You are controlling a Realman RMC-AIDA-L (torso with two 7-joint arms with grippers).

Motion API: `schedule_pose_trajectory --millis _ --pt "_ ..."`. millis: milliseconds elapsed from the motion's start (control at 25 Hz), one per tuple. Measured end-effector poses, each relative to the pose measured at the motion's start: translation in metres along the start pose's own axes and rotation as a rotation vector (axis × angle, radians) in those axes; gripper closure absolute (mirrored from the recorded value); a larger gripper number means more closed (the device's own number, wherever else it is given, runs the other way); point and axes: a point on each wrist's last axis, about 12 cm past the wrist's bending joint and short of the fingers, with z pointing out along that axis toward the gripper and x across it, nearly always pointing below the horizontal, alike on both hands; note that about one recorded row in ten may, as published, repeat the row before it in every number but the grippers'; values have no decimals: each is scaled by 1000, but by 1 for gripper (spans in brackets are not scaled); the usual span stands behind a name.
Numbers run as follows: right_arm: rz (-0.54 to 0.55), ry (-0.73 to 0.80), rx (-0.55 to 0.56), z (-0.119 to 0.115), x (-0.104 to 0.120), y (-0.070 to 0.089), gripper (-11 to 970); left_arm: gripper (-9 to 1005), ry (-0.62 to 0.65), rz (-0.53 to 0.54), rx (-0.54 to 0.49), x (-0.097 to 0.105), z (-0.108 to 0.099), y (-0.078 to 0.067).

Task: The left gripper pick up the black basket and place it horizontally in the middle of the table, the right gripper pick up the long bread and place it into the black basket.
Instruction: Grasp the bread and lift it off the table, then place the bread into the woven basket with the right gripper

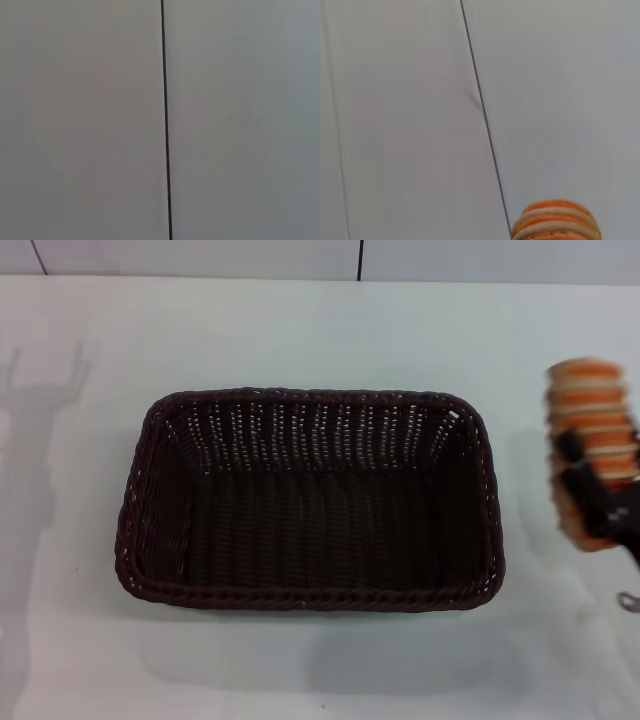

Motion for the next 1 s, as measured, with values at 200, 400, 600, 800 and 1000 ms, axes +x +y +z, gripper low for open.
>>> schedule_pose_trajectory --millis 200,400,600,800,1000 --pt "-1 -204 -107 -11 -24 11 286 163 1 1 0 0 0 0" --pt "21 -219 -285 13 -26 28 348 162 8 3 -1 2 -2 0" --pt "59 -112 -434 47 -16 50 395 162 17 7 -5 3 -3 2" --pt "104 -49 -473 62 -12 56 404 162 18 7 -5 3 -3 2" --pt "145 -16 -481 68 -10 55 303 163 24 9 -5 4 -3 3"
